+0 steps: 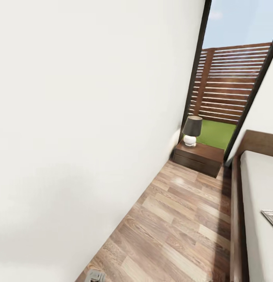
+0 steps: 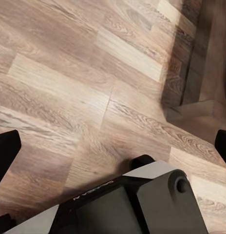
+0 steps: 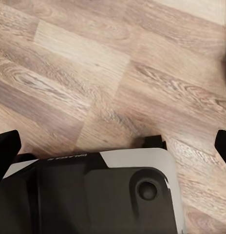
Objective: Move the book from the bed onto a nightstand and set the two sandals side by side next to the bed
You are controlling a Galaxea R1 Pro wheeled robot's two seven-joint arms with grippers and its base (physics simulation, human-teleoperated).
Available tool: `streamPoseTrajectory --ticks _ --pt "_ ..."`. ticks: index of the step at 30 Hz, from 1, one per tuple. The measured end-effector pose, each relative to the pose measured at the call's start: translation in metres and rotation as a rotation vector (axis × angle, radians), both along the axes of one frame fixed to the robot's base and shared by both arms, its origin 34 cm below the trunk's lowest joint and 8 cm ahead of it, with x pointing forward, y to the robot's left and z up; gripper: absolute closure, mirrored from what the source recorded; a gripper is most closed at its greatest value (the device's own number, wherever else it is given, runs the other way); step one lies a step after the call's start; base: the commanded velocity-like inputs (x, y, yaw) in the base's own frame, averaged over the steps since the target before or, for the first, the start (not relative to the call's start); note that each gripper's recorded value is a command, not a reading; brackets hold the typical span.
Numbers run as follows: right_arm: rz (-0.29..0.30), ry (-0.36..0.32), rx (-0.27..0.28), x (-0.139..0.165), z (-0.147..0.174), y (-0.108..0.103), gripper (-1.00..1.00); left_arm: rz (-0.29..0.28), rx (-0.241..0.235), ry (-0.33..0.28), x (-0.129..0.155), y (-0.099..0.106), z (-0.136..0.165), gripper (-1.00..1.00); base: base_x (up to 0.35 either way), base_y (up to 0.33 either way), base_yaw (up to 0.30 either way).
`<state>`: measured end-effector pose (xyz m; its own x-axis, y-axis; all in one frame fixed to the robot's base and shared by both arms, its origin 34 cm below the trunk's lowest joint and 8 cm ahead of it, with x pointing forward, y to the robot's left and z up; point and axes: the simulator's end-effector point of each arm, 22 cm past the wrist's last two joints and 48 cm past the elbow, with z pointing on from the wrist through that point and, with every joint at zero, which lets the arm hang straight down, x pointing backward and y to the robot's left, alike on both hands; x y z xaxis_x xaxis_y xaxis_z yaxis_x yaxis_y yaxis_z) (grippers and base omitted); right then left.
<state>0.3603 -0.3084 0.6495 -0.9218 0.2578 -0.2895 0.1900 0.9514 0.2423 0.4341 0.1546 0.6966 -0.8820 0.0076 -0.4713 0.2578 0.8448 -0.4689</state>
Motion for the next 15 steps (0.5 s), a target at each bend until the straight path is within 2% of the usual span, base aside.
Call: streamPoseTrajectory --ticks 15 --pt "0.0 0.002 -0.001 -0.0007 -0.0005 -0.0004 -1.0 0.0 0.0 0.002 -0.0007 0.0 -0.0007 -1.0 0.0 0.0 -0.289"
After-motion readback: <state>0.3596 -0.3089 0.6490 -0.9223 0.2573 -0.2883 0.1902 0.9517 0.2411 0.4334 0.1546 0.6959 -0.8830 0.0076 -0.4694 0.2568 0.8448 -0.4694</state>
